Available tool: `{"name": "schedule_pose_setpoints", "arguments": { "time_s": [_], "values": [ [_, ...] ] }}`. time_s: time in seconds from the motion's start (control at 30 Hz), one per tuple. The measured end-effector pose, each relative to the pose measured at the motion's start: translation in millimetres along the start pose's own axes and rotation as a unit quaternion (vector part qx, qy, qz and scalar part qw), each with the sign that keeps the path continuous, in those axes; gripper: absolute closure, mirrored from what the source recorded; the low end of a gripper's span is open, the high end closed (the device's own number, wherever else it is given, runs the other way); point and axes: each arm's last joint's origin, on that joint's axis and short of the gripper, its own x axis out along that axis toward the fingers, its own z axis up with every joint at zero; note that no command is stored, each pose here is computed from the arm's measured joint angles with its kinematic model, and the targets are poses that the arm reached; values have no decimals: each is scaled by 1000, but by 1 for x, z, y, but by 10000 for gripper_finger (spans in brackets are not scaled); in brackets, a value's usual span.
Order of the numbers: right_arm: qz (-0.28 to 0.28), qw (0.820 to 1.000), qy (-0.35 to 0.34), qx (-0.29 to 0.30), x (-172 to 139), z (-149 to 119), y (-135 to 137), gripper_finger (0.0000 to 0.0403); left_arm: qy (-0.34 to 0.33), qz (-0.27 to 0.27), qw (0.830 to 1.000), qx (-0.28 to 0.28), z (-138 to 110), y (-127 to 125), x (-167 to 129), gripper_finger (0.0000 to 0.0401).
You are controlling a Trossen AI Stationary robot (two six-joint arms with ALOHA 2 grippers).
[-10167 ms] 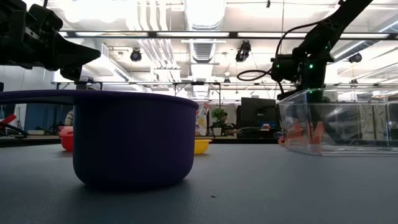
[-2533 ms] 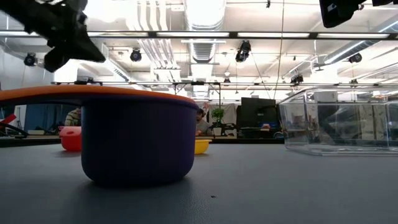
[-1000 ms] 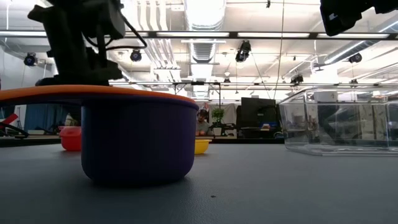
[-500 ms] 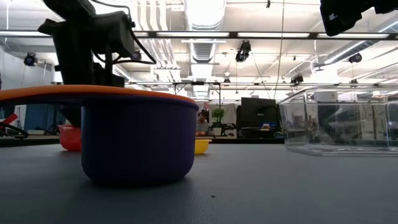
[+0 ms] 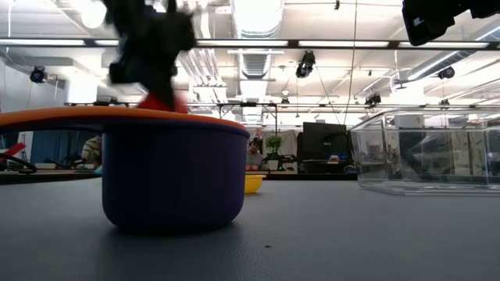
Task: Nest measuring cups in basket
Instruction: Stack the red measuring cup on top of the orange measuring cup
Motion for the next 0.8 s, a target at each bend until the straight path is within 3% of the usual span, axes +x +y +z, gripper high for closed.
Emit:
{"name": "schedule_pose_setpoints", "arguments": {
  "time_s": [0.23, 0.37, 0.53, 0.7, 0.8],
  "values": [
    [-1, 1000, 11, 0, -5, 0, -2, 232, 14, -68, 992, 109, -2, -88, -15, 400],
    [0, 1000, 7, 1, -7, 1, -2, 232, 76, -36, 984, 157, -15, -133, -4, 400],
    [0, 1000, 4, 8, -7, 2, -2, 232, 156, 32, 975, 156, -21, -169, 16, 401],
    [0, 1000, 6, 22, -7, 1, -2, 232, 181, -13, 968, 173, -13, -205, 27, 401],
    [0, 999, 15, 31, -7, -1, -2, 232, 199, -48, 962, 178, -17, -211, 37, 401]
  ]
}}
